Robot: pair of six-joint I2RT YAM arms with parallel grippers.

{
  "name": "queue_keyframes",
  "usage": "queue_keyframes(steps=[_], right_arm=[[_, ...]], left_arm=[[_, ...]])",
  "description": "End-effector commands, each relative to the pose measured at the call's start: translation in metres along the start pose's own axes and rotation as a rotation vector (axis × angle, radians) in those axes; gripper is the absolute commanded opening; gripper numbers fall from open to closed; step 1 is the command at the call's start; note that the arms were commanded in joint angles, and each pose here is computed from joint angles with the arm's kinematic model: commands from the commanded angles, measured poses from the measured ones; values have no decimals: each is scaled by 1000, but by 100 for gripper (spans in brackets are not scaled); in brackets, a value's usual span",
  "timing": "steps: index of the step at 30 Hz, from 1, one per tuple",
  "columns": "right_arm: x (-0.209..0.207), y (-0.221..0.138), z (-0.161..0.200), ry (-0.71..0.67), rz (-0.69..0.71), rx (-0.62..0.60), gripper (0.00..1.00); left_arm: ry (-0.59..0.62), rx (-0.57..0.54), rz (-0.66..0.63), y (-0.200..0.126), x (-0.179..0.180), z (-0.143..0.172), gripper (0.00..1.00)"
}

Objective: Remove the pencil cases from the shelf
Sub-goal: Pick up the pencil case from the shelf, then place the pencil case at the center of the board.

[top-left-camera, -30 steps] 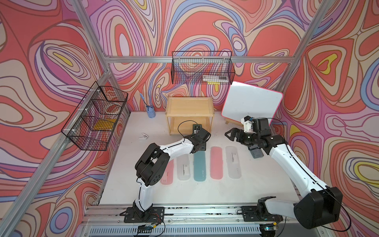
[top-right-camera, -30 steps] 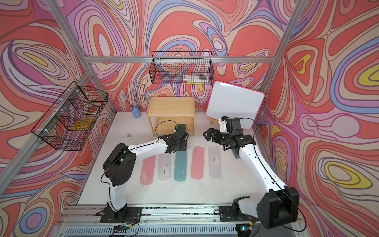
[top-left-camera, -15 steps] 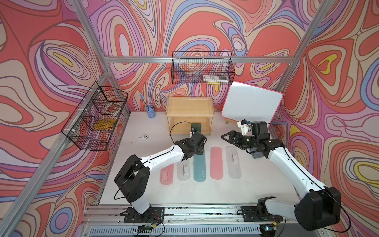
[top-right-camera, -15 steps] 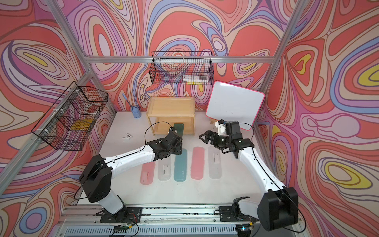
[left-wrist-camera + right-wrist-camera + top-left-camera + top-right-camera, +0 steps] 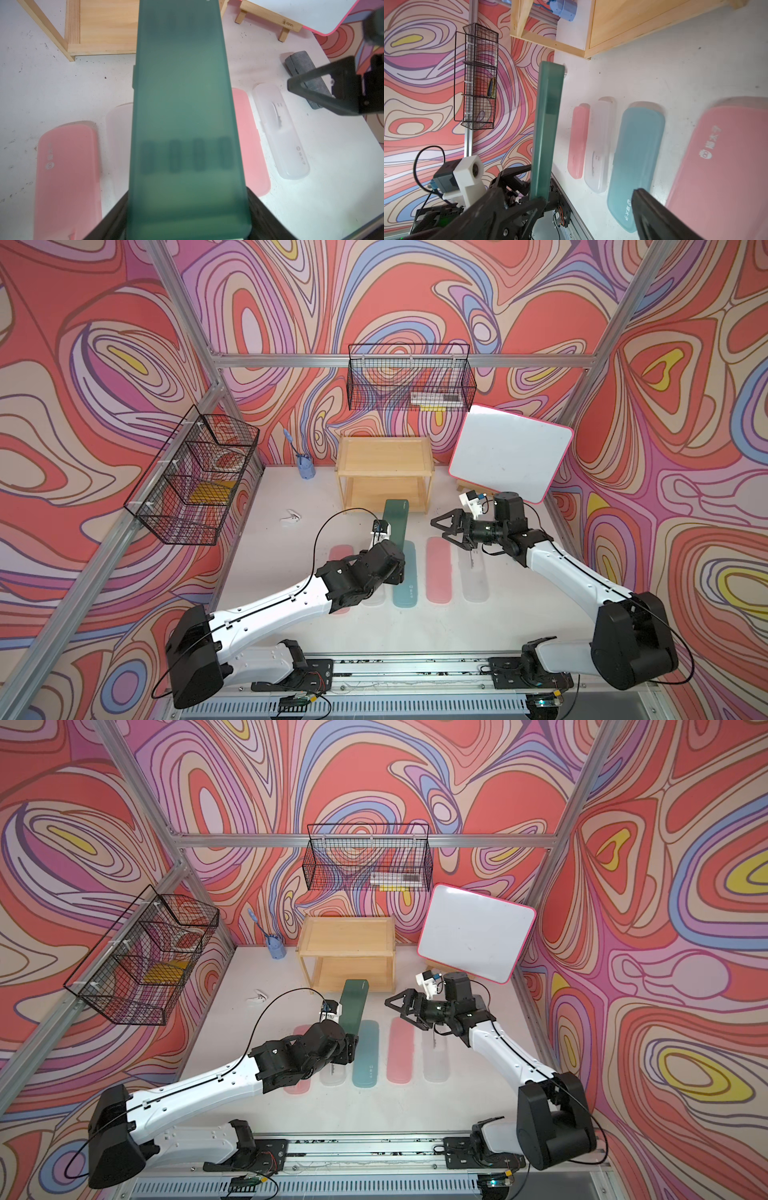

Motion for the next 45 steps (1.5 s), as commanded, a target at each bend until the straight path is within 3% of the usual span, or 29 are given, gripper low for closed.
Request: queue_keyframes(steps=[1, 6, 13, 20, 24, 34, 45], right_arm=[[22, 14, -10, -66, -3, -19, 98], [19, 39, -11, -66, 55, 8, 98], [-1, 46, -6, -31, 144, 14, 98], [13, 28, -5, -88, 198, -28, 98], [19, 19, -3, -128, 224, -33, 98], [11, 36, -6, -151, 207, 69, 98], [0, 72, -28, -144, 162, 140, 98]], left_arm=[[4, -2, -61, -5, 1, 15, 52], [19, -14, -55, -12, -13, 27, 52], [22, -33, -85, -27, -11, 30, 53], [9, 36, -444, -59, 58, 50, 51], [-81, 98, -546, -78, 95, 71, 51], [-317, 109, -598, -97, 151, 98, 51], [-448, 281, -492, -57, 153, 107, 55]])
Point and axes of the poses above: each gripper's point midway between its finger pads, its own y axis out along the fingers, its own x axis along the line the jaws close on, z = x × y, the point moved 7 cm from there along -y, back along the fingers, and after that the axes turned 4 degrees about y, right-handed, at the moved point
